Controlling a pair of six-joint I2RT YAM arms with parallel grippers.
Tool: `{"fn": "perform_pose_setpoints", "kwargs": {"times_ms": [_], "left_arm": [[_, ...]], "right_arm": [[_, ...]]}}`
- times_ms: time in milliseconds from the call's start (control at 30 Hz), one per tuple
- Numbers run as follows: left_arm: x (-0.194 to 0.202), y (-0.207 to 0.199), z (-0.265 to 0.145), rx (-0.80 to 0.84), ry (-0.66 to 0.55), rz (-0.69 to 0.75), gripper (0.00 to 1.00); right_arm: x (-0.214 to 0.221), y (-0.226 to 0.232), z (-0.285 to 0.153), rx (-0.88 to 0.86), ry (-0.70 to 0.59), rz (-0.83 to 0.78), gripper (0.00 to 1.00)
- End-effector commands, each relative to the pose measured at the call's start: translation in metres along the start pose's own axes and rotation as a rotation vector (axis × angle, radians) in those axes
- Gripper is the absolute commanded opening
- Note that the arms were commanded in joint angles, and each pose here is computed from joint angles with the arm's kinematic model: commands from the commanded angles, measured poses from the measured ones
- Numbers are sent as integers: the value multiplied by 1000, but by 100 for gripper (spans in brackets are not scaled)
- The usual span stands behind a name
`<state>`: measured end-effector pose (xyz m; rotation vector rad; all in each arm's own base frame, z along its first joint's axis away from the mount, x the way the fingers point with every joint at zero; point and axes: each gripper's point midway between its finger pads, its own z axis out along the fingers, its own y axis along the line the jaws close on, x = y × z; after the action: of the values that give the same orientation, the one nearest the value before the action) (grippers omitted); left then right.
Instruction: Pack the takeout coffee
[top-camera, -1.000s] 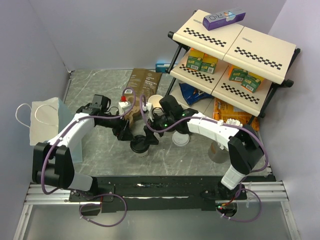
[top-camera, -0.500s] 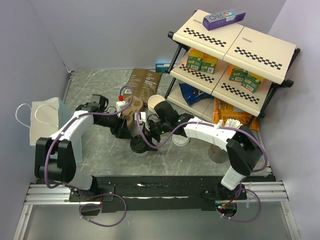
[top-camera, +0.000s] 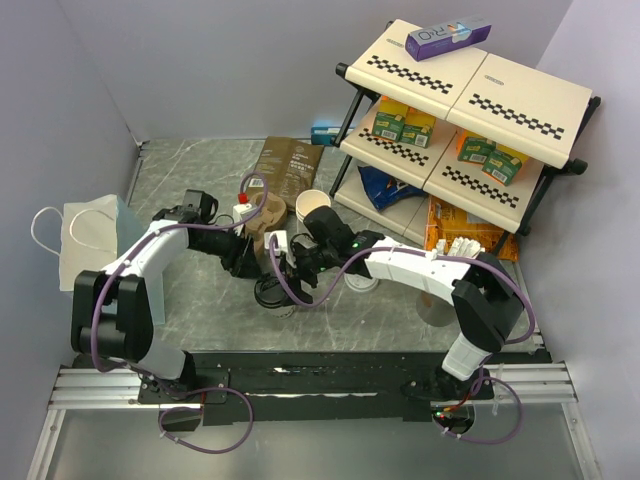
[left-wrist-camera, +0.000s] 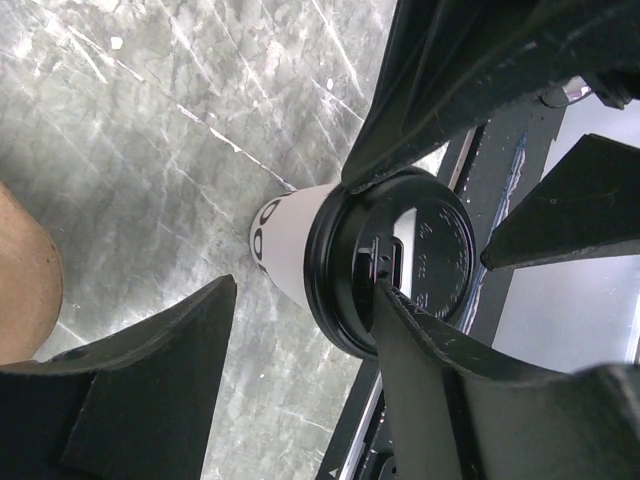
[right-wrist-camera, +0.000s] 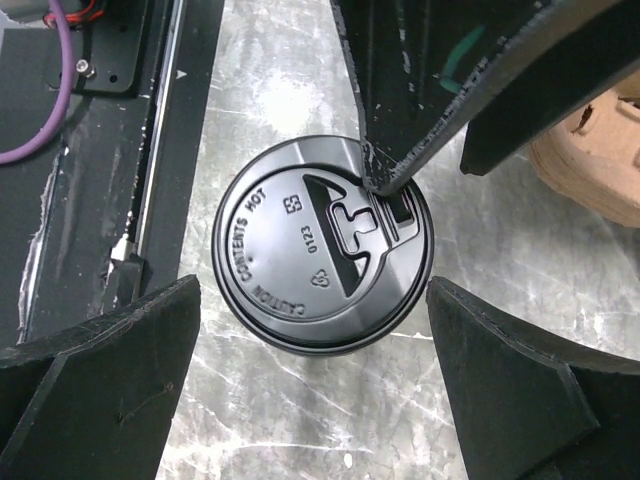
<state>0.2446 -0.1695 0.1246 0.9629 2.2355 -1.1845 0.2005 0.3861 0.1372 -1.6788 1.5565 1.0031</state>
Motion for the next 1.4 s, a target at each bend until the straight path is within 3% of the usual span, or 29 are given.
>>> {"fn": "perform_pose_setpoints", "kwargs": {"times_ms": [0, 200, 333, 400, 500, 833, 1367], "left_arm": [[5, 4, 1, -1, 14, 17, 62], [6, 0, 1, 20, 20, 10, 61], [-17, -23, -9, 90, -67, 71, 76], [-31, -22, -18, 58, -113, 90, 86], [-42, -17, -33, 0, -152, 103, 93], [-2, 16, -36, -105, -51, 5, 92], [17, 14, -23, 10, 34, -5, 93]], "right_arm": [[-13, -3, 1, 15, -17, -72, 99], [-3, -1, 2, 7, 19, -54, 96], [0, 2, -1, 9, 29, -66, 96], [1, 4, -3, 8, 34, -68, 97], [-1, 7, -7, 4, 25, -73, 100], [-24, 6, -16, 31, -24, -99, 100], [-40, -10, 2, 98, -44, -177, 100]]}}
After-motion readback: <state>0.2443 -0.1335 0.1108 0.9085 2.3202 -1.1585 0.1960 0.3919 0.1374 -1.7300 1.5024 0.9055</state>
